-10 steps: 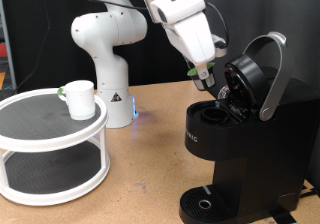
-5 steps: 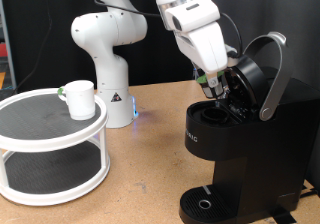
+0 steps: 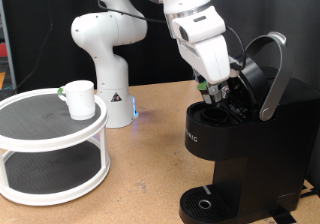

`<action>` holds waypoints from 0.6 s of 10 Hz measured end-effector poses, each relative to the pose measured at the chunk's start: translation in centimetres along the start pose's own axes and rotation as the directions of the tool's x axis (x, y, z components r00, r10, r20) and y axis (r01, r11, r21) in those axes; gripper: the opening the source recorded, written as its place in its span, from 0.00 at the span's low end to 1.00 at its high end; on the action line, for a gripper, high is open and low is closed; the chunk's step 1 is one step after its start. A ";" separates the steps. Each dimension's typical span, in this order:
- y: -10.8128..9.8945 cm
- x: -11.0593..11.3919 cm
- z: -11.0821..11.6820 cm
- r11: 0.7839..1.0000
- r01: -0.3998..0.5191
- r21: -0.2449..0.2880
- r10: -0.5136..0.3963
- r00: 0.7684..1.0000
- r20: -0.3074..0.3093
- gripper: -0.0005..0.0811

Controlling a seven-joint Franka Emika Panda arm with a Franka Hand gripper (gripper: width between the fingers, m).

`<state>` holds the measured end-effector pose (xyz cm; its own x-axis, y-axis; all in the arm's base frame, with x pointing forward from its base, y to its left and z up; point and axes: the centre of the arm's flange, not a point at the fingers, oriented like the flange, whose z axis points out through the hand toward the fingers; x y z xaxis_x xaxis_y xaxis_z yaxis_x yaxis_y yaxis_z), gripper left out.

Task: Make a cup of coffee with the keurig machine

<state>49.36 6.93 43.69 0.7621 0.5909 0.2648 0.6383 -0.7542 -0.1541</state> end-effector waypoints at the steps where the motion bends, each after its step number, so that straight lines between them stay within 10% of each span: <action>1: -0.1 0.0 0.2 1.000 0.000 -0.004 0.000 1.000 -0.001 0.60; 6: 0.5 0.0 1.6 1.000 -0.028 -0.012 0.028 0.999 0.026 0.60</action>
<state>49.82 7.02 42.09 0.7825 0.5766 0.2350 0.6153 -0.7739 -0.1499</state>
